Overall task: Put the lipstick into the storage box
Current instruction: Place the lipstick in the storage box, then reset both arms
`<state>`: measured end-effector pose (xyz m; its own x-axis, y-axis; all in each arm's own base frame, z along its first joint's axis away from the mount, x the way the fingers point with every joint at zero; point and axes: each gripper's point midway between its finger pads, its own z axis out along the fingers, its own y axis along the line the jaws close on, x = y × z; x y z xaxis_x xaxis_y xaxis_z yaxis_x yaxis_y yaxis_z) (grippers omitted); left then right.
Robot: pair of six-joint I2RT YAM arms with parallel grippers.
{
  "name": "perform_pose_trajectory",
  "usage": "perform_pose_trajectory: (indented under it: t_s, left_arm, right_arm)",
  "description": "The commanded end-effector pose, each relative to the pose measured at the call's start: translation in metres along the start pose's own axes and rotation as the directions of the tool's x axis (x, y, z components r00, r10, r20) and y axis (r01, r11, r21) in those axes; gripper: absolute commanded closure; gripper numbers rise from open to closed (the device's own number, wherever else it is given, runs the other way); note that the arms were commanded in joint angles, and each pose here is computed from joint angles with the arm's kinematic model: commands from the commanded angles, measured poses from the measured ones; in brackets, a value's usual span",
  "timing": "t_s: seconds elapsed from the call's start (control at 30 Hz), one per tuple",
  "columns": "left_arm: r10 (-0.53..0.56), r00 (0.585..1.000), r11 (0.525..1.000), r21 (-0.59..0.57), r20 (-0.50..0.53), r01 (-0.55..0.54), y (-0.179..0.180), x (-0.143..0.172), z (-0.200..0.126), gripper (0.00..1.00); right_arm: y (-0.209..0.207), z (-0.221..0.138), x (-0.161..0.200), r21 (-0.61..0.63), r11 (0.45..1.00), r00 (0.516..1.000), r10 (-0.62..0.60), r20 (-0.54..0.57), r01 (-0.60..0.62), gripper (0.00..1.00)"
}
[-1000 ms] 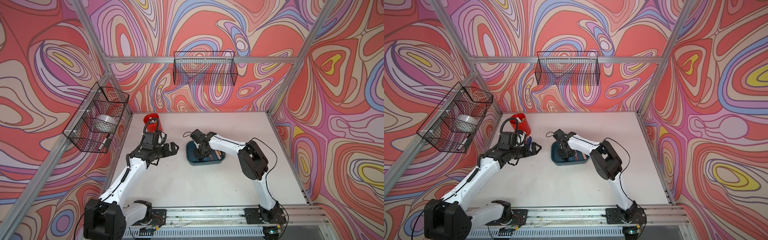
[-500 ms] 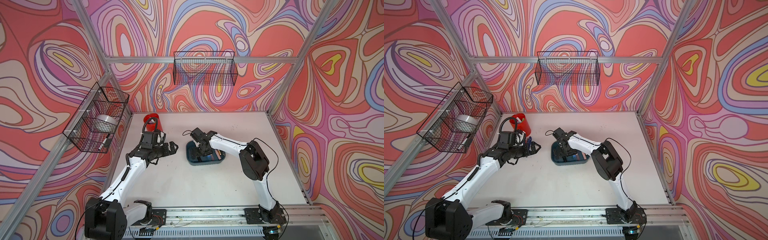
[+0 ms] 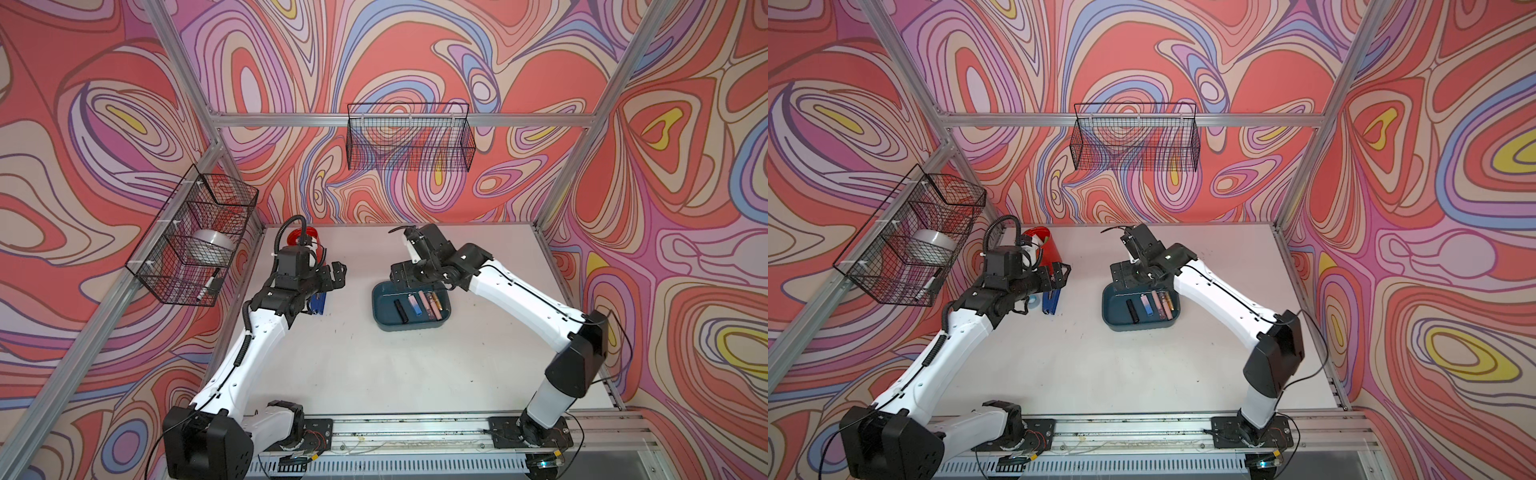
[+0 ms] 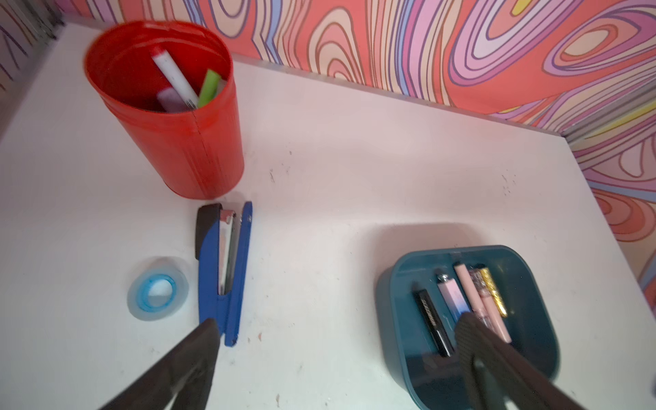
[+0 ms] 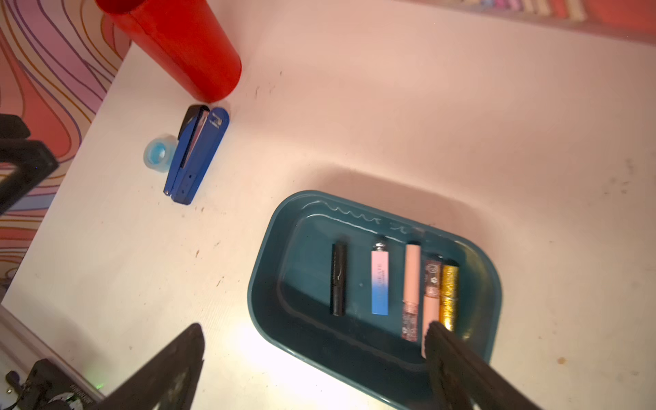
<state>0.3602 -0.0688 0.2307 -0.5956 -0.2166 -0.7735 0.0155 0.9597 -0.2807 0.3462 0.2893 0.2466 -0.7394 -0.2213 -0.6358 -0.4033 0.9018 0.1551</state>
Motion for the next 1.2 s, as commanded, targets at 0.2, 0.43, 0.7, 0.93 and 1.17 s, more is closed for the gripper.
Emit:
perform_pose_trajectory:
  t_s: [0.2,0.43,0.7,0.93,1.17]
  left_arm:
    - [0.274,0.871,0.958,-0.195,0.407,-0.211,0.035,-0.021,-0.001,0.0]
    - [0.373,0.883,0.887,-0.388,0.286,-0.249,0.077,0.009,0.05,0.0]
    - [0.335,0.912,0.883,-0.417,0.237,-0.215,0.103,0.056,0.066,0.0]
    - [0.306,0.923,0.881,-0.436,0.232,-0.182,0.118,0.062,0.079,0.0]
    - [0.265,0.909,0.919,-0.37,0.321,-0.137,0.124,0.073,0.075,0.01]
  right_arm:
    - [-0.083,-0.035,0.033,0.196,0.979,0.993,0.032,0.111,-0.053,0.02]
    - [-0.127,-0.049,0.045,0.372,0.928,0.943,-0.103,0.316,-0.023,0.02]
    - [-0.179,-0.044,0.047,0.489,0.868,0.891,-0.15,0.428,-0.088,0.02]
    - [-0.24,-0.003,0.072,0.603,0.789,0.876,-0.206,0.436,-0.115,0.02]
    - [-0.273,0.038,0.089,0.616,0.778,0.857,-0.232,0.46,-0.12,0.02]
